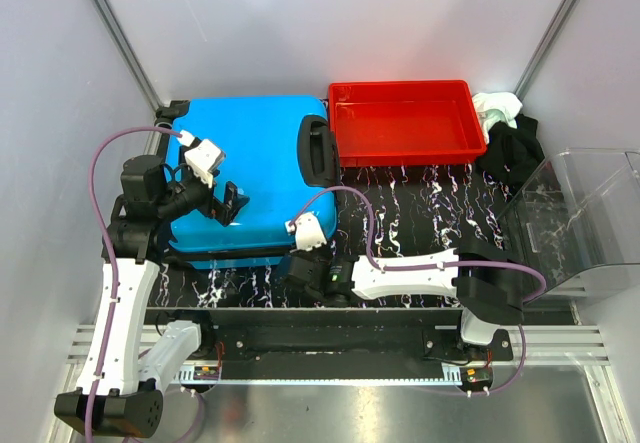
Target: Open, take out, and arrange the luggage
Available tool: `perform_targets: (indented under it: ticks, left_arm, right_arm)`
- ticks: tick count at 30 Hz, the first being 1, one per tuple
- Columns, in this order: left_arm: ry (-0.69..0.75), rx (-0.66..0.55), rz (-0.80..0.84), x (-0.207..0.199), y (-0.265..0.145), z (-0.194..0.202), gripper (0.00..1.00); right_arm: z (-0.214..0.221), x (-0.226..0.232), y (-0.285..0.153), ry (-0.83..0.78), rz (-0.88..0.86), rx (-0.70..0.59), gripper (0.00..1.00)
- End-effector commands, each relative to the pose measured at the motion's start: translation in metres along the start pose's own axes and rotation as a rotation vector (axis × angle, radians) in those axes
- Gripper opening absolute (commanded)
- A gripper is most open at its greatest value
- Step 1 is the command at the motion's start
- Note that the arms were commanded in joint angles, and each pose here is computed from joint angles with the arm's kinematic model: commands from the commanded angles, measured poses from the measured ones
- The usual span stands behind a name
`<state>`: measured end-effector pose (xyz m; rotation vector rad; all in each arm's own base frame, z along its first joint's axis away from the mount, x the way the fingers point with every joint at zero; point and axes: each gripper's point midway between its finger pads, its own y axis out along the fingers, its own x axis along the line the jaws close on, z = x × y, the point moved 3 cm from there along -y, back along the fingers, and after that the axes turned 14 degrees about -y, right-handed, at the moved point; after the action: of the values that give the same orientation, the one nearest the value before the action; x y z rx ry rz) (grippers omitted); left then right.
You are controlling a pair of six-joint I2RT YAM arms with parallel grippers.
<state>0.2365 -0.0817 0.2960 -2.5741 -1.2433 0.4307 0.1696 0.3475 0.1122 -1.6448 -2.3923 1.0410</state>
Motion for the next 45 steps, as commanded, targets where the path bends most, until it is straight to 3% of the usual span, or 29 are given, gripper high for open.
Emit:
perform_targets:
  ticks: [1, 11, 30, 33, 38, 45]
  left_arm:
    - [0.046, -0.055, 0.019, -0.004, -0.003, -0.016, 0.99]
    - [0.051, -0.056, 0.022, -0.005, -0.003, -0.016, 0.99]
    - [0.056, -0.06, 0.02, -0.006, -0.004, -0.014, 0.99]
    - [0.056, -0.059, 0.02, -0.006, -0.004, -0.014, 0.99]
    - [0.052, -0.059, 0.023, -0.007, -0.005, -0.013, 0.99]
    - [0.035, -0.058, 0.055, -0.012, -0.004, -0.012, 0.98]
  right_arm:
    - [-0.061, 0.017, -0.004, 0.167, -0.062, -0.163, 0.37]
    - [-0.073, 0.023, -0.012, 0.201, -0.117, -0.172, 0.37]
    - [-0.071, 0.007, 0.004, 0.25, -0.006, -0.157, 0.35]
    - [-0.071, 0.003, 0.006, 0.257, 0.008, -0.158, 0.28]
    - [-0.066, -0.004, 0.006, 0.258, 0.017, -0.151, 0.03]
    - [-0.056, -0.016, -0.001, 0.259, 0.008, -0.135, 0.0]
